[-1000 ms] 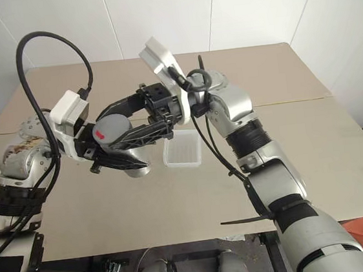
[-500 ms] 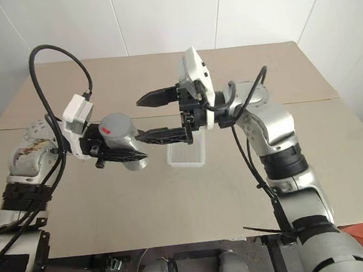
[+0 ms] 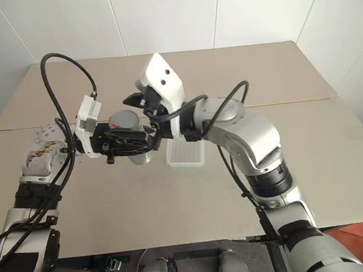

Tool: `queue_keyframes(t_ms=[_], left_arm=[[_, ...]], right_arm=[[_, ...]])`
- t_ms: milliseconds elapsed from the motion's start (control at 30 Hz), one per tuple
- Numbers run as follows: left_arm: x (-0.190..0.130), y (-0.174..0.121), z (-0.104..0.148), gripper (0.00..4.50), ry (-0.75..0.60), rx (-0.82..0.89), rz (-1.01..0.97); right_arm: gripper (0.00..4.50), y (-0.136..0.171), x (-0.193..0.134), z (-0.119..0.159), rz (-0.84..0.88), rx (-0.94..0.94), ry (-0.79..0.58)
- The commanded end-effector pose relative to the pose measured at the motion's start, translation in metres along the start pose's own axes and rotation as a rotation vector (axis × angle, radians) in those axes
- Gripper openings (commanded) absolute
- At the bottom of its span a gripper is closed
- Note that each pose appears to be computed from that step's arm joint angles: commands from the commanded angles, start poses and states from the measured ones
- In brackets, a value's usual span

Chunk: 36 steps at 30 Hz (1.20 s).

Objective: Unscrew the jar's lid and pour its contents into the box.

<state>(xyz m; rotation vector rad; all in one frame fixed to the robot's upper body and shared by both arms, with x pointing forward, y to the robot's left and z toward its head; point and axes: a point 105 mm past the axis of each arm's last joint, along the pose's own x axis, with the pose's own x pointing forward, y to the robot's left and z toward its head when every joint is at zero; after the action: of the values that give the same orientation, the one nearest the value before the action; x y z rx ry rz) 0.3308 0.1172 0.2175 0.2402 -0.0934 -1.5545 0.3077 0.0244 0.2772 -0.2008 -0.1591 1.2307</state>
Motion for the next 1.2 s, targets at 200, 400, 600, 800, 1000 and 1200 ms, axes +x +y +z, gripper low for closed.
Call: queue_keyframes(t_ms=[200,400,600,800,1000,1200], left_arm=[[-0.006,-0.003,0.016,1.95,-0.017,0.060,0.013],[-0.017,-0.009,0.017,1.95,0.002,0.057,0.024],[-0.026,-0.011,0.020,1.95,0.016,0.061,0.037],[-0.026,-0.011,0.020,1.95,0.014,0.065,0.046],[-0.016,-0.005,0.018,1.95,-0.009,0.081,0.065],[-0.007,0.004,0.019,1.95,-0.040,0.094,0.081]], right_arm=[[4.46,-0.020,-0.003,0.006,-0.097,-0.027,-0.013],[4.46,-0.045,-0.035,0.001,-0.190,-0.024,0.007],[4.46,-0.063,-0.063,-0.002,-0.262,-0.047,0.030],[4.46,-0.056,-0.064,0.004,-0.218,-0.084,0.019],[4.46,-0.022,-0.051,0.031,-0.048,-0.087,-0.083],[4.46,-0.002,-0.032,0.040,0.045,-0.086,-0.097]])
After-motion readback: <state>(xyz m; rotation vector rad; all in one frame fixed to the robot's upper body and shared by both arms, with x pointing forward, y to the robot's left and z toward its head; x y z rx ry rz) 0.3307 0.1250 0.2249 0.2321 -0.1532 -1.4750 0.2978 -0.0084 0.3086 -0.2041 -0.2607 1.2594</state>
